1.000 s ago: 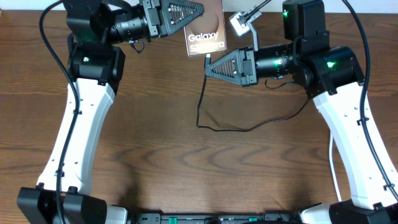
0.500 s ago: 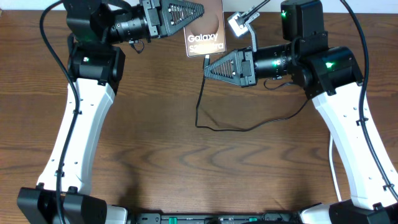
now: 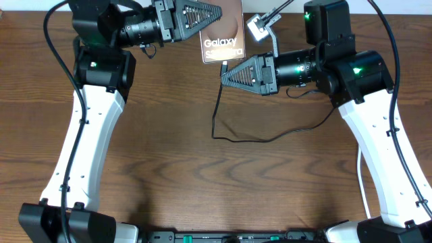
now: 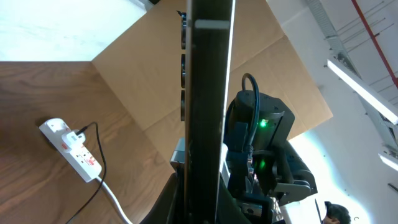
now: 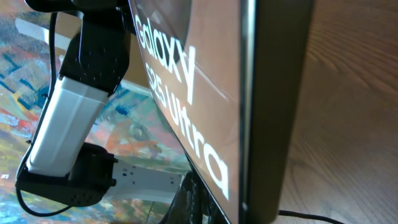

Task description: Plug charger to phone and switch on socket

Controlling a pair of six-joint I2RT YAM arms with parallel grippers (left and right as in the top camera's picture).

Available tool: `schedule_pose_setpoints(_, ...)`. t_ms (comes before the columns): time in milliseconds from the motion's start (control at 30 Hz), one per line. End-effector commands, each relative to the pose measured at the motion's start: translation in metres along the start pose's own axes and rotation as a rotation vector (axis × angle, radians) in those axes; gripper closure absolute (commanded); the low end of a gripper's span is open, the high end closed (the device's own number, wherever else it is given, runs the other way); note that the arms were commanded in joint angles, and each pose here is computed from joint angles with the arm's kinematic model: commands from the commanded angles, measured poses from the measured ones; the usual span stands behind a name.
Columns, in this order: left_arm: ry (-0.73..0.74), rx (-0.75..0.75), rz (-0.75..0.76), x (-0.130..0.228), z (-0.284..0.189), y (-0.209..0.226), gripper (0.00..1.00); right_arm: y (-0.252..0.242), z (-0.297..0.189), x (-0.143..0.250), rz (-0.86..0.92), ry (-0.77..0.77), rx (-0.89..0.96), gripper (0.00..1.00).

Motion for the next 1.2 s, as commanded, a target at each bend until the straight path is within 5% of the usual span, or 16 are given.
schedule_pose_setpoints(0, 0.048, 0.020, 0.023, 0.0048, 0.0013, -0.0073, 0.93, 0.0049, -0.0004, -0.0002, -0.030, -0.001, -0.012, 0.99)
schedule_pose_setpoints(1167, 0.085, 0.028, 0.030, 0.0085, 0.0010, -0.0081, 0.93, -0.0012, -0.0071, -0.0004, -0.009, -0.011, 0.018, 0.99)
Point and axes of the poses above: each gripper's point midway between its finger pads, its own z axis out along the fingers, its own y axis along the line the jaws close on, x = y × z, the point moved 7 cm from there along -z, back along the fingers, and after that the axes turned 12 degrees about -z, right-handed, at the moved point
